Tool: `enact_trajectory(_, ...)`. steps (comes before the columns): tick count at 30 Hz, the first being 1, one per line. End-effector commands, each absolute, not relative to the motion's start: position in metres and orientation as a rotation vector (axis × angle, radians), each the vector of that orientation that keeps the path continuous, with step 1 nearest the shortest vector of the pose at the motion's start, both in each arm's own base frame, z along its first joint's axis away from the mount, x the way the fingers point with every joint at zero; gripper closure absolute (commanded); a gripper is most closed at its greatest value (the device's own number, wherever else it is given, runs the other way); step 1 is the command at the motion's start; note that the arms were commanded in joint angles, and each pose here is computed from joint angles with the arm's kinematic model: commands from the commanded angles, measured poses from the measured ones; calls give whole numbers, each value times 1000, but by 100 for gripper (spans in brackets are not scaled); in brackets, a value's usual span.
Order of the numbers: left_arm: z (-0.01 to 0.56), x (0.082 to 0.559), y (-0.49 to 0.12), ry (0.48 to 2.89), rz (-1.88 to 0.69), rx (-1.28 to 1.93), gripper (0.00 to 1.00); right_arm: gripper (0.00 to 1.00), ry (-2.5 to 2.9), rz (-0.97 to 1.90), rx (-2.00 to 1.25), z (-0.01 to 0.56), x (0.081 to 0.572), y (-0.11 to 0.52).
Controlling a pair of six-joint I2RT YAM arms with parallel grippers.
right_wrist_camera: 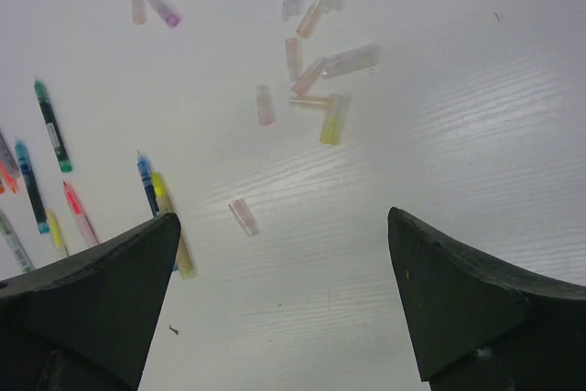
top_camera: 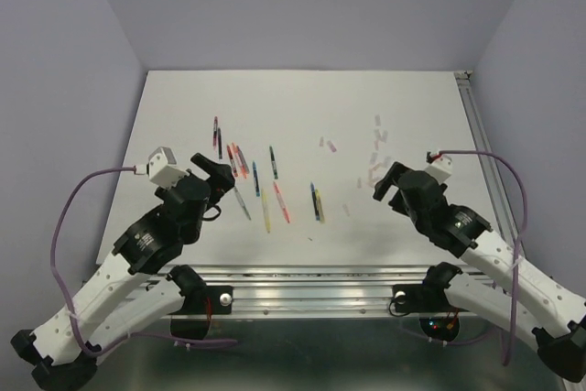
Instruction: Open the pen caps
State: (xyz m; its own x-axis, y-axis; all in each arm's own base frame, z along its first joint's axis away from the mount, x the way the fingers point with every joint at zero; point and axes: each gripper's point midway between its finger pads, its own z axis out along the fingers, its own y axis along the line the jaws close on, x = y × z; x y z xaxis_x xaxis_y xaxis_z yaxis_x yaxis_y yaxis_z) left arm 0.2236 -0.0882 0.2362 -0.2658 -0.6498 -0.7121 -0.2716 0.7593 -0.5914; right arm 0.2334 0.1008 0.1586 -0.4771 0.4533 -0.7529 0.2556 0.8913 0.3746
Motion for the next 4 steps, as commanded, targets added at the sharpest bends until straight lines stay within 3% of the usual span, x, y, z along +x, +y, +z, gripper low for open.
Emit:
enact_trajectory(1,231,220,-69,1822,-345,-761,1,0,2000,260,578,185,237,89)
enact_trajectory(4,226,221,-70,1836,-330,-753,1,0,1997,259,578,185,237,88)
